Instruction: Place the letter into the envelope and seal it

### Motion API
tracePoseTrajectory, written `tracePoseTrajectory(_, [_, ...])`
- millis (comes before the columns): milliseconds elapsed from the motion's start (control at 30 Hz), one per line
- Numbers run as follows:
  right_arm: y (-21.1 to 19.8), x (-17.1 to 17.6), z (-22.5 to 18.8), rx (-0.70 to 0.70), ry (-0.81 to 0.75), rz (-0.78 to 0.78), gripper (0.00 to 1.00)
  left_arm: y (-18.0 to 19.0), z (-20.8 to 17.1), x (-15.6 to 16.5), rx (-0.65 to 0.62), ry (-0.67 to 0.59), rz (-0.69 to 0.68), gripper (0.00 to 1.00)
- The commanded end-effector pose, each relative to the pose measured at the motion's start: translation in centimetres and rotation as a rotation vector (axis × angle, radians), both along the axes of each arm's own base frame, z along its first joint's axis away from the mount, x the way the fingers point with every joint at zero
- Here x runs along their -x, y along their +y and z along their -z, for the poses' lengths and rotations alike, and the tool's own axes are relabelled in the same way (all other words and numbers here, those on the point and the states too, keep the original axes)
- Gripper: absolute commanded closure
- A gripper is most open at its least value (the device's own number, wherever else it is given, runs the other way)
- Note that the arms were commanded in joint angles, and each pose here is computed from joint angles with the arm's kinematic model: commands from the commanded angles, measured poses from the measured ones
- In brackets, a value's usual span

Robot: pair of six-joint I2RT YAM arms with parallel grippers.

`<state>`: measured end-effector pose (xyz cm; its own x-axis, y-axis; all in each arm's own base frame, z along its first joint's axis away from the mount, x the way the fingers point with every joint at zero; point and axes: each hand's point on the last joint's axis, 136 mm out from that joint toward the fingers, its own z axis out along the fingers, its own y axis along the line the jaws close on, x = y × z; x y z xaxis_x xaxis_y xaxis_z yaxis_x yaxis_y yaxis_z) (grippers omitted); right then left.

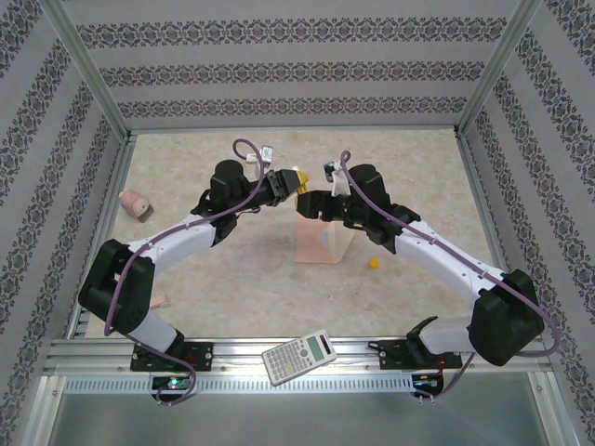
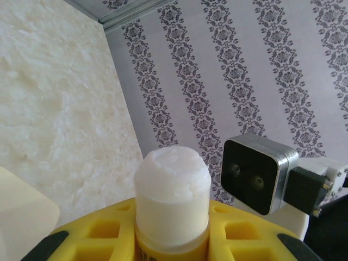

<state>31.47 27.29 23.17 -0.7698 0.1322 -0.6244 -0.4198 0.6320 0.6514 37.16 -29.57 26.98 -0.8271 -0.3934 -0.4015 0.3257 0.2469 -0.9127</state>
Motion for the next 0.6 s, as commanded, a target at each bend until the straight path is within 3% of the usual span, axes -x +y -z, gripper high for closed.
tracePoseTrajectory(0, [-1.8,0.6,-0.8,0.008,-0.032,0.021,0.40,1.1,-2.4,-0.7,-0.025,-0.160,0.048,0.96])
tracePoseTrajectory(133, [-4.2,1.0,-1.1,0.020,-0.039,0.066,0.39,2.7,-0.6,-1.0,-0.177,-0.224,0.115,0.97])
tracePoseTrajectory(367, [-8.3,1.1,-0.7,0.034,-0.037,0.165,0.39,5.1,4.4,0.7,-0.569,-0.356,0.195,1.00])
tracePoseTrajectory(567, [-10.1,0.4,0.2,0.020,-0.020,0.206,0.39,6.6,6.2,1.7,-0.663,-0.413,0.165,1.00])
